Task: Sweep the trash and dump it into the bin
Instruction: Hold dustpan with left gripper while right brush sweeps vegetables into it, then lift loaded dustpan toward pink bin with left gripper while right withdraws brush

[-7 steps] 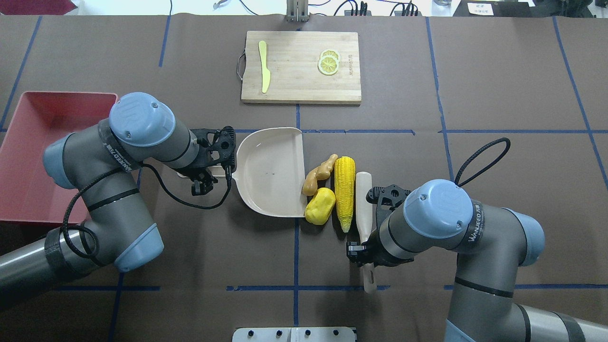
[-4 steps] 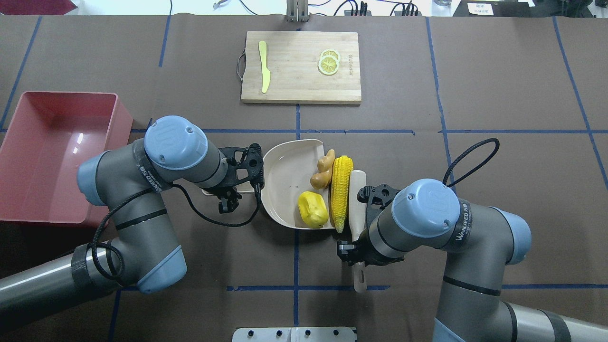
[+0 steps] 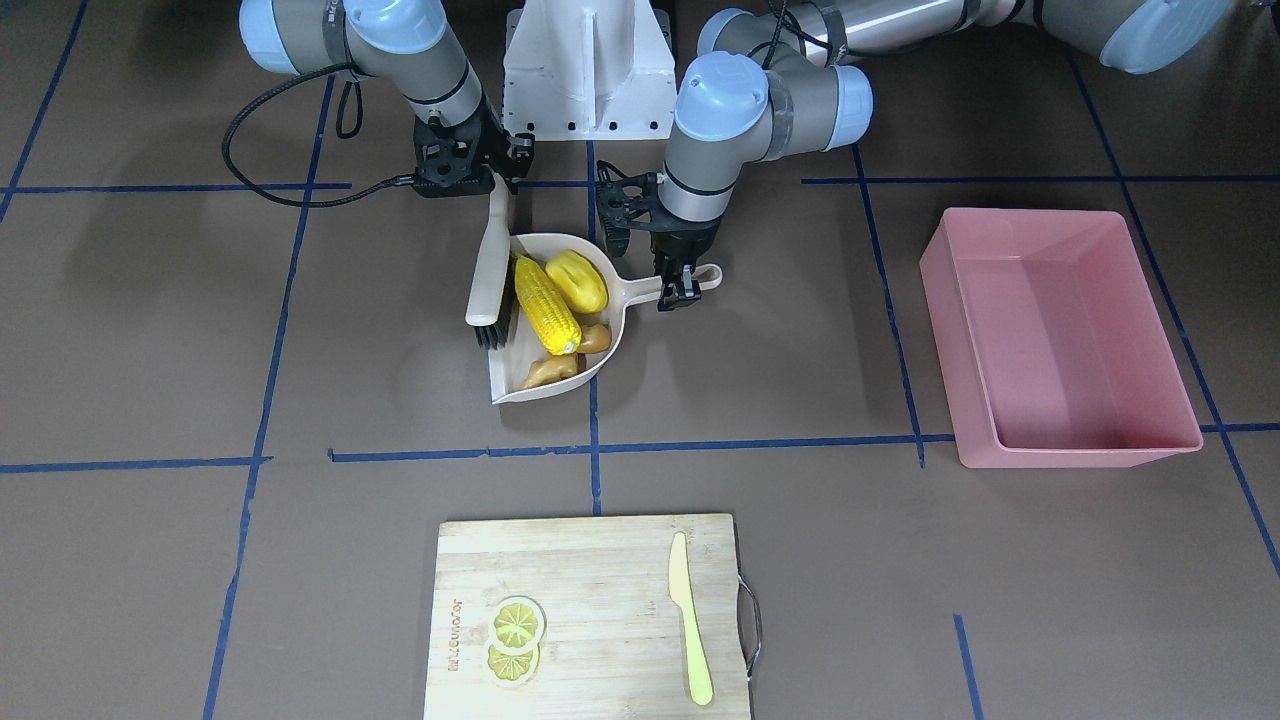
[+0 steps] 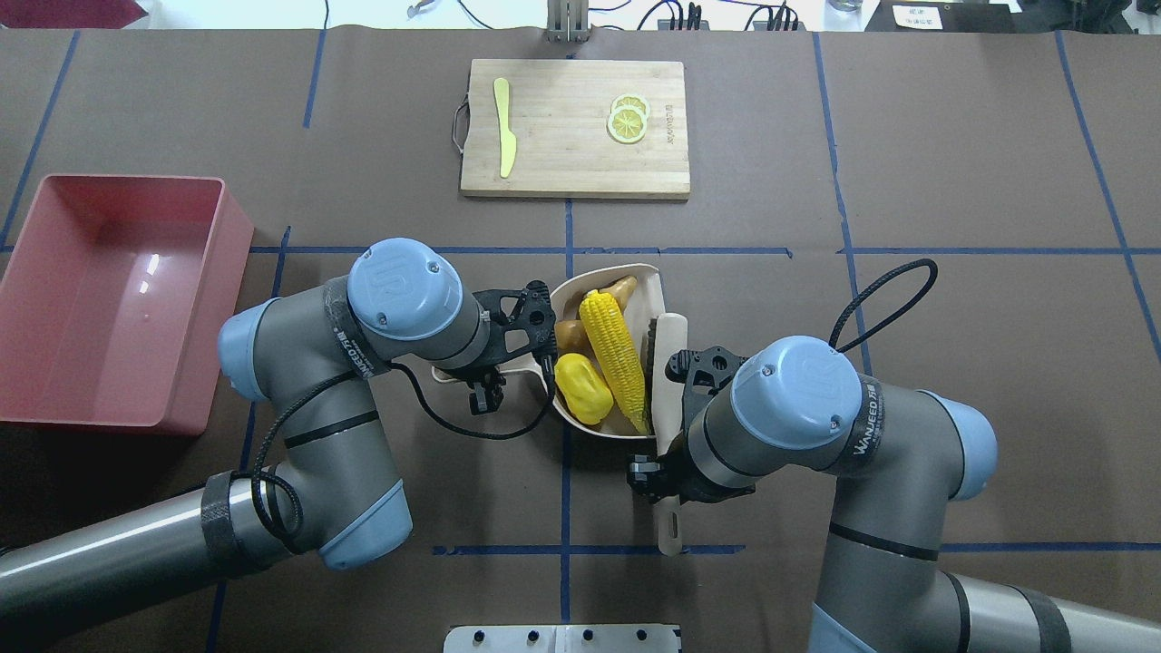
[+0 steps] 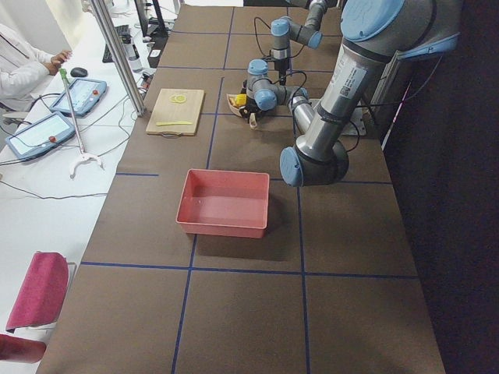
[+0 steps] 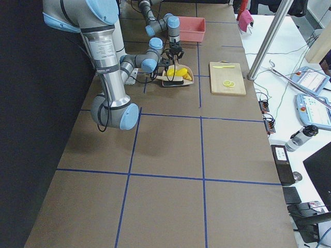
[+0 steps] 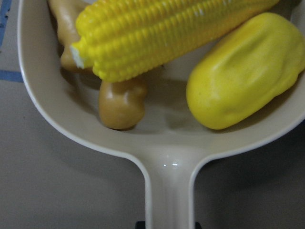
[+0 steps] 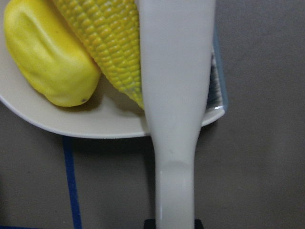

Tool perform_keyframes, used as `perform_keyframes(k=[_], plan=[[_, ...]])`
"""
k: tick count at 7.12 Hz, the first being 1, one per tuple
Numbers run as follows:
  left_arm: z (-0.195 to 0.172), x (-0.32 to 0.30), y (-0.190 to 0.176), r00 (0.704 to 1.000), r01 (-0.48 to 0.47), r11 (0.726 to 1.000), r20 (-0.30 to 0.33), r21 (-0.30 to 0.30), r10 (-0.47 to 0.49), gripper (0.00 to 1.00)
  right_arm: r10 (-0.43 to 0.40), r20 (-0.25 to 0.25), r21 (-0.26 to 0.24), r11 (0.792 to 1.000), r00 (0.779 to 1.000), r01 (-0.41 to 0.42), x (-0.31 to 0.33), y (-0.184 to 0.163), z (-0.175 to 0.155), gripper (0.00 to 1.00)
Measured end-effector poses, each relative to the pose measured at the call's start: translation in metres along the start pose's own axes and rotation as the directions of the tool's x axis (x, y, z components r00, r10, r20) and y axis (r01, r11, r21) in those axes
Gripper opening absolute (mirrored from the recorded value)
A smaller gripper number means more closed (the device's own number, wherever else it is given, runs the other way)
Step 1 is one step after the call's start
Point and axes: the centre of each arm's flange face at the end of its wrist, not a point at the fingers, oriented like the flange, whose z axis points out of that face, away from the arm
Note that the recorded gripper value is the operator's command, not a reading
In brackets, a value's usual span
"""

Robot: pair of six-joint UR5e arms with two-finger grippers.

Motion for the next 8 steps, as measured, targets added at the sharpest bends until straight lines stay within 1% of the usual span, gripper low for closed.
perform_keyframes(k=[2,3,4,5,6,7,8], plan=[[-0.005,0.001,-0.001,1.0,0.011,0.999,0.007,0.046,-0.011,0.0,0.013,0.029,0.021,1.0,1.0,-0.014,0.004,-0.013,-0.026,0.01],[-0.006,0.001,0.001,0.999,0.037,0.997,0.009,0.069,-0.038,0.0,0.036,0.033,0.035,0.999,0.999,-0.037,0.012,-0.025,-0.046,0.01],[-0.009,0.001,0.001,0.997,0.07,0.994,0.009,0.086,-0.071,0.0,0.076,0.027,0.056,0.995,0.997,-0.078,0.022,-0.038,-0.08,0.01],[-0.019,-0.003,0.002,0.994,0.103,0.989,0.012,0.105,-0.105,0.0,0.122,0.018,0.081,0.989,0.992,-0.123,0.034,-0.046,-0.12,0.01],[-0.034,-0.014,0.013,0.992,0.123,0.985,0.027,0.121,-0.127,0.0,0.167,0.003,0.109,0.98,0.986,-0.166,0.054,-0.052,-0.151,0.01],[-0.053,-0.033,0.03,0.988,0.139,0.981,0.041,0.133,-0.146,0.0,0.195,-0.019,0.134,0.972,0.981,-0.191,0.083,-0.056,-0.168,0.01],[-0.082,-0.063,0.049,0.986,0.154,0.977,0.037,0.15,-0.161,0.0,0.19,-0.055,0.155,0.971,0.98,-0.18,0.122,-0.056,-0.181,0.01]])
